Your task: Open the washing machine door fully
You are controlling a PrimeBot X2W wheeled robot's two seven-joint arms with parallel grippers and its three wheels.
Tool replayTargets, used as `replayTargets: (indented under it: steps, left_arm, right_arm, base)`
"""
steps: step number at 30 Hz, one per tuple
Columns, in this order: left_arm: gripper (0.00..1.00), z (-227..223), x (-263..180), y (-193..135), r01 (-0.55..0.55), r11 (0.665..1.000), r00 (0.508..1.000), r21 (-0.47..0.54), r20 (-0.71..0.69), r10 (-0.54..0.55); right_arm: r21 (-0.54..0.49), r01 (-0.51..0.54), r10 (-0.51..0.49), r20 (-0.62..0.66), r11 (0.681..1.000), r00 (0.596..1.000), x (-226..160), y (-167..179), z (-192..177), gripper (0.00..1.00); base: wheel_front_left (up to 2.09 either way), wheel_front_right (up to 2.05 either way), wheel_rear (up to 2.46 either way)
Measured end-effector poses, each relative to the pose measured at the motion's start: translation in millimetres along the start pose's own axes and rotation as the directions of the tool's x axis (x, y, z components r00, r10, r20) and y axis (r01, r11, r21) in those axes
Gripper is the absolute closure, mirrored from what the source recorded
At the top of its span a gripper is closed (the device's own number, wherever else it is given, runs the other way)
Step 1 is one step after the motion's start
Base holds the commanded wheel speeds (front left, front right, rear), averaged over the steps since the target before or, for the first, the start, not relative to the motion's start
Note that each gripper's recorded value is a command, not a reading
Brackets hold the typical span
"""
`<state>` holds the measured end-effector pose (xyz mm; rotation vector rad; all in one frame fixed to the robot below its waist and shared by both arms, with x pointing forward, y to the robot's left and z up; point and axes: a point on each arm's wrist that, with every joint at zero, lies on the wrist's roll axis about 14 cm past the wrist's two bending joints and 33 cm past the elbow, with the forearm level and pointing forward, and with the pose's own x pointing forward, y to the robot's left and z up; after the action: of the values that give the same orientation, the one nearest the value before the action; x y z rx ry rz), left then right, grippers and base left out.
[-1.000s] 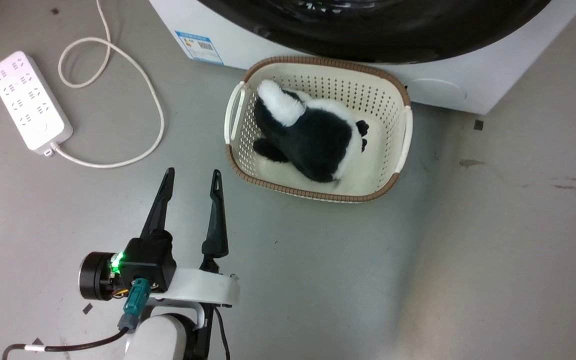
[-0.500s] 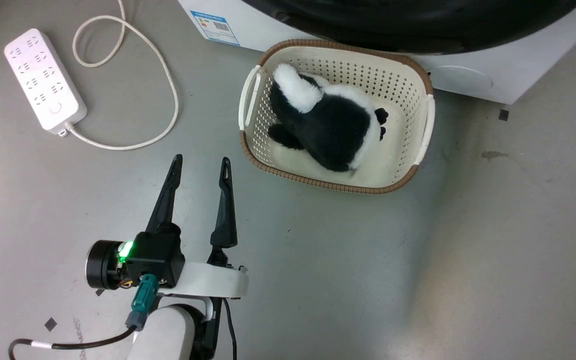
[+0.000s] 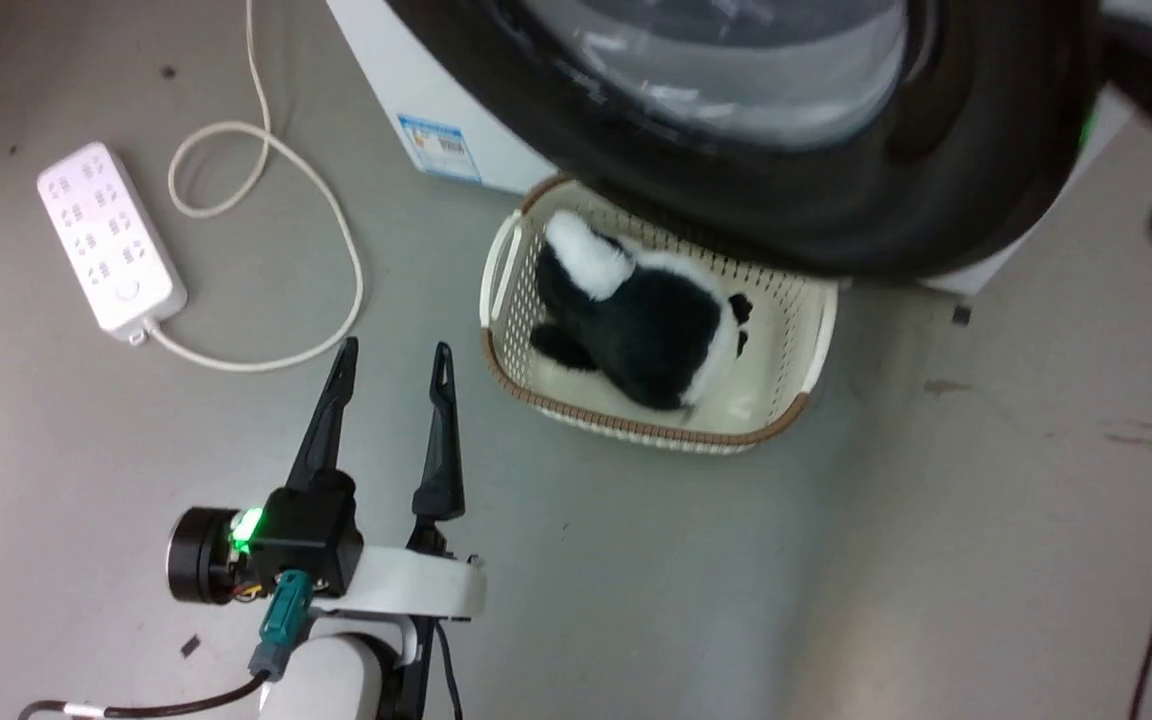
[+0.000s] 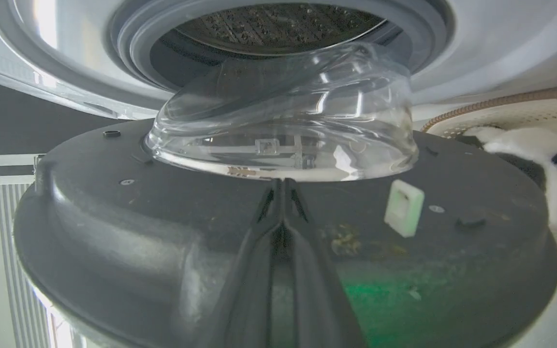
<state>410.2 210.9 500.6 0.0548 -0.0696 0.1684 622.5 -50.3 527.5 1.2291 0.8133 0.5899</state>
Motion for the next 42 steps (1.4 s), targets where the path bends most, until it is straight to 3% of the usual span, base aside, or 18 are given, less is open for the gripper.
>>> replayTargets:
  steps: [14,30,34,40,41,42]
  left_arm:
    - [0.0,26.7,-18.7,-6.5,0.048,0.999,0.997,-0.015,0.067,-0.047]
    - [0.0,30.2,-40.6,-11.4,0.082,0.996,0.995,-0.033,0.067,-0.08]
    - [0.0,29.2,-44.4,-11.7,0.084,0.996,0.995,-0.035,0.063,-0.081]
    - [0.0,31.0,-45.1,-9.9,0.079,0.996,0.995,-0.035,0.068,-0.076]
    - [0.0,32.0,-45.1,-9.3,0.077,0.996,0.995,-0.035,0.071,-0.075]
    - [0.0,32.7,-45.0,-9.0,0.077,0.996,0.995,-0.036,0.074,-0.074]
  right_arm:
    - [0.005,-0.064,0.064,-0.167,0.998,0.984,-39.7,8.7,-80.8,1.0]
    - [0.075,-0.154,0.172,-0.424,0.985,0.889,-30.7,11.3,-208.6,1.0]
    - [0.082,-0.168,0.187,-0.445,0.982,0.876,-28.0,12.3,-235.2,1.0]
    - [0.067,-0.189,0.2,-0.415,0.98,0.888,-25.3,18.9,-243.5,1.0]
    - [0.058,-0.189,0.196,-0.395,0.98,0.897,-25.6,19.0,-240.6,0.98]
    - [0.04,-0.186,0.188,-0.367,0.982,0.911,-25.8,18.7,-236.1,0.55]
  base:
    - [0.0,0.0,0.0]
    - [0.0,0.0,0.0]
    - [0.0,0.0,0.0]
    - [0.0,0.0,0.0]
    - [0.0,0.0,0.0]
    - [0.0,0.0,0.0]
